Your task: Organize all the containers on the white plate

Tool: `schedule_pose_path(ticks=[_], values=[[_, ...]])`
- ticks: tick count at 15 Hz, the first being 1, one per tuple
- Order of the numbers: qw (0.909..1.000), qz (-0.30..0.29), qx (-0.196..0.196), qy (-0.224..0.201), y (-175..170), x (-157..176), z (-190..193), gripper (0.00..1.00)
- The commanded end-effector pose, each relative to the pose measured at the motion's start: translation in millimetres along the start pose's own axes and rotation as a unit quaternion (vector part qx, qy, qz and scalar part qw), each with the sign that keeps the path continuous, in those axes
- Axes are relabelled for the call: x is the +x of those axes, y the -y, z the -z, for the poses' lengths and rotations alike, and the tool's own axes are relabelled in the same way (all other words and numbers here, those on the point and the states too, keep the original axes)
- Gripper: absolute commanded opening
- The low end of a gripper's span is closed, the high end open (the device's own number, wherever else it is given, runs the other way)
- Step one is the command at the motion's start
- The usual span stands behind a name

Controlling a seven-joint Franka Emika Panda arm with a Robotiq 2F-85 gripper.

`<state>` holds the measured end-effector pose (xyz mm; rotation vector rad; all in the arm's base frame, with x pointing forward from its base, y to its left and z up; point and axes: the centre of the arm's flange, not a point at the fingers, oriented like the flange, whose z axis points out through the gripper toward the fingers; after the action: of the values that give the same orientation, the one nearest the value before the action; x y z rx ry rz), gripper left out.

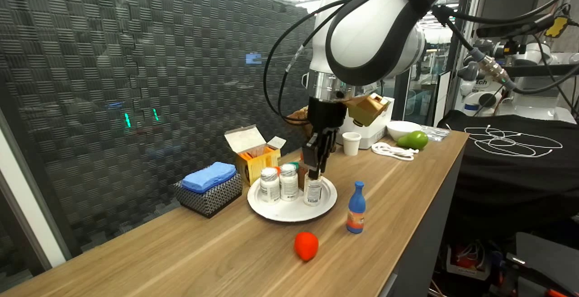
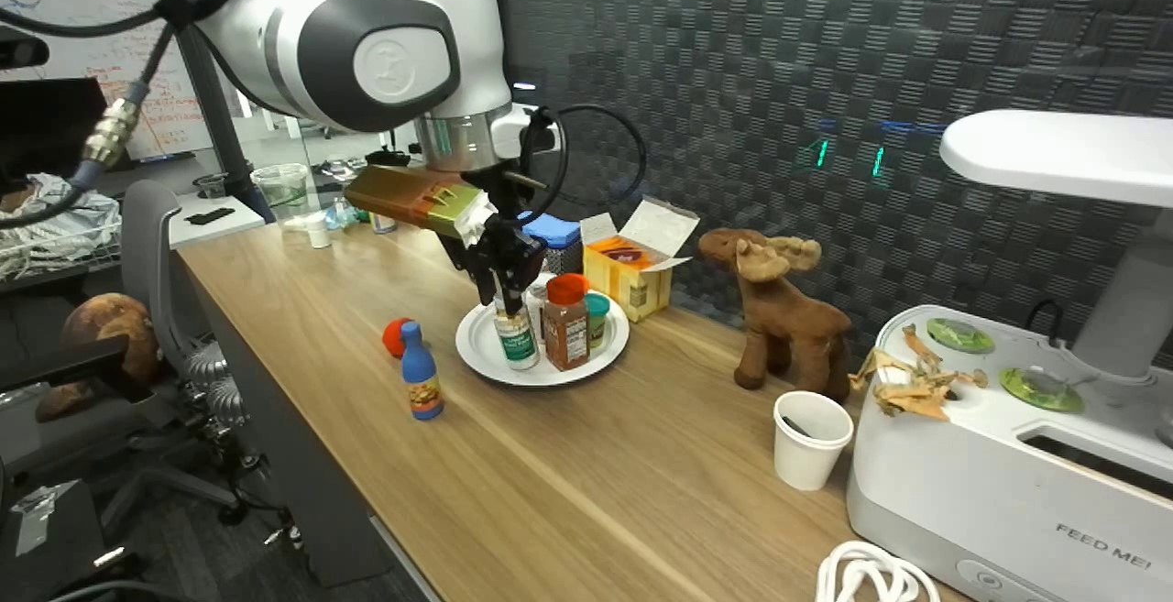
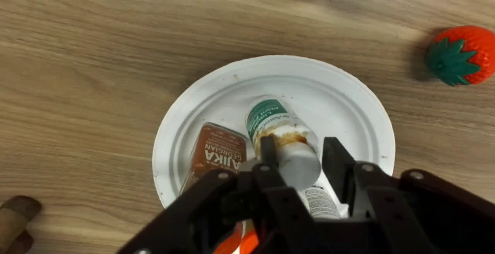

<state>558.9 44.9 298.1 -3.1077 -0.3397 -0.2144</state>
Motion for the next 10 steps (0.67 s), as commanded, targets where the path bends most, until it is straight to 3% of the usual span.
schedule_pose_path(ticks=[1,5,10], values=[[0.9999,0.004,0.003,-0.014,0.8,-2.2,10.2,0.70],[0.9995,0.003,-0.008,-0.030,2.5,-4.0,24.0,0.99],[0.9988,-0.006,-0.035,-0.034,13.2,-25.4,59.2,1.00]])
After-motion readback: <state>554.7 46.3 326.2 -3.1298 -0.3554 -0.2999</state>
